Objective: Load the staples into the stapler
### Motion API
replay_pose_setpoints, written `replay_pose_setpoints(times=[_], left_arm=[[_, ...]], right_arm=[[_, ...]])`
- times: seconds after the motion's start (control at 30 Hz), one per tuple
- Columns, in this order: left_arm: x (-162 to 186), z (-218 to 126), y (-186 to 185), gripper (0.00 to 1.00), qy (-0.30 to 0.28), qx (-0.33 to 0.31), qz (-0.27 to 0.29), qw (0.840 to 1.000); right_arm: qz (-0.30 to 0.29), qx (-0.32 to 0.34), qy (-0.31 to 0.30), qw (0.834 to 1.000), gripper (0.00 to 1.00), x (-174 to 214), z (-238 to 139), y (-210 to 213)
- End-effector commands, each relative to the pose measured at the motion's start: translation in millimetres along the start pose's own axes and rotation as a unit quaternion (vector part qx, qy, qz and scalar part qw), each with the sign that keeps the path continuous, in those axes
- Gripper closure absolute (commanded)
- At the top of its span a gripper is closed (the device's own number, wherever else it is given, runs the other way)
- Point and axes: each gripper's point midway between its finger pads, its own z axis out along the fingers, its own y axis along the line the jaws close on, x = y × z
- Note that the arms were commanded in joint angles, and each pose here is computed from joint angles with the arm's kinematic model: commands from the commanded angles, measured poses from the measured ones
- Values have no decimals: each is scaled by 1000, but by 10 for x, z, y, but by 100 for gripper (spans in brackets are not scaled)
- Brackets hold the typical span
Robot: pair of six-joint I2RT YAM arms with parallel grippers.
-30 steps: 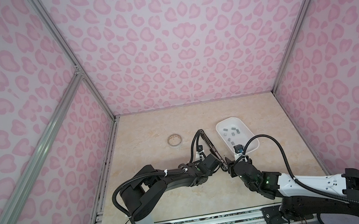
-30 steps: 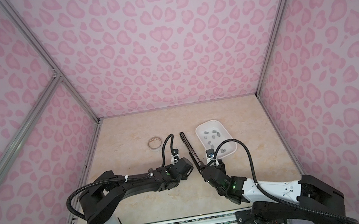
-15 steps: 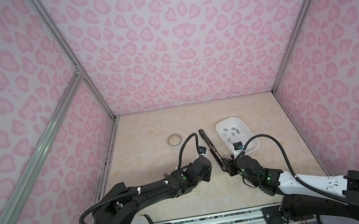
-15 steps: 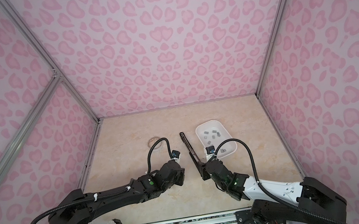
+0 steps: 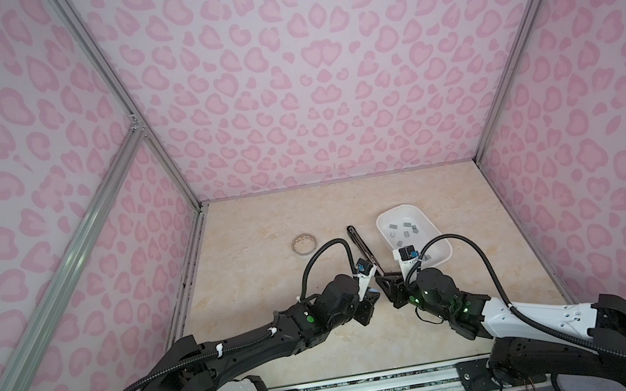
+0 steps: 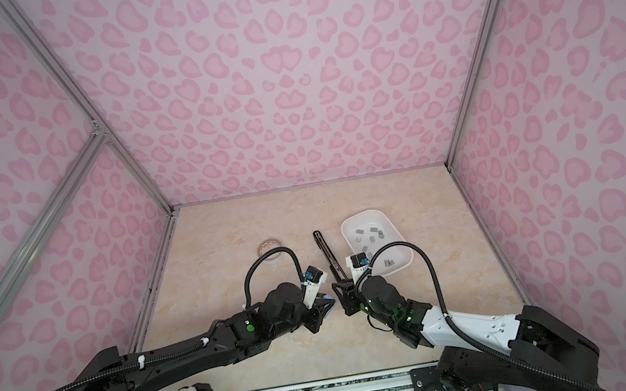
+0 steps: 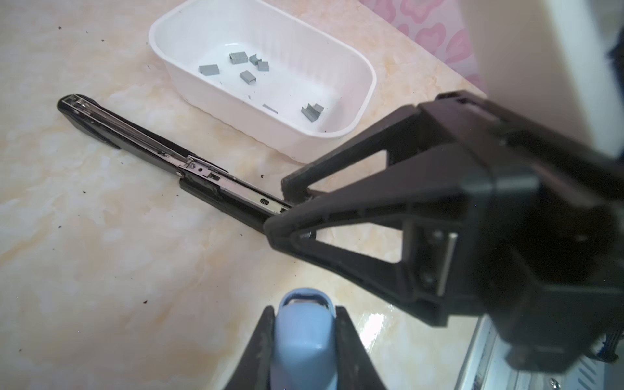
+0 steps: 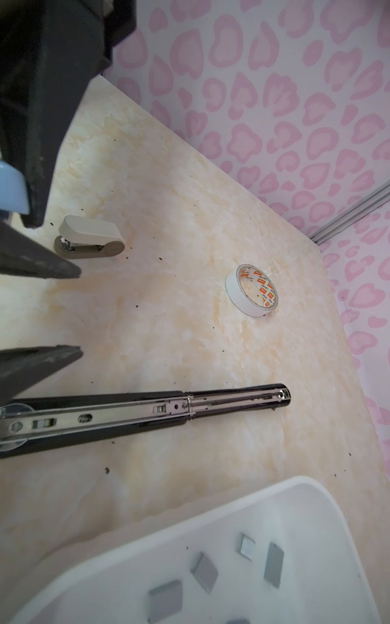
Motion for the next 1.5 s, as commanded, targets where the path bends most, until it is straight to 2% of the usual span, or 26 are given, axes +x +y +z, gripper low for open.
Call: replay_pose_setpoints(times=[0.0,0.23,0.37,0.47,0.73,1.47], left_arm=[[-131,-77,-38,97,-27,10,4,1000],[-134,-88,-35,97,-24,8,1,1000],[-101,-69,-31,97,-24,9,-1,1000],[-102,-56,-7,97,-19,0,2,1000],[-136,-105,-15,97,-27,3,4,1000],[-224,-270,62,97,-65,-13,-19,998]], right_arm=[[15,-29,1,999,70,10,48,112],[12,-37,9,999,72,118,71,183],[5,-20,10,1000,72,117,59,140],[4,3,-3,1000,70,20,6,76],[4,-13,-24,1000,68,-137,-136,161],[13,-32,20,999,71,364,86,317]])
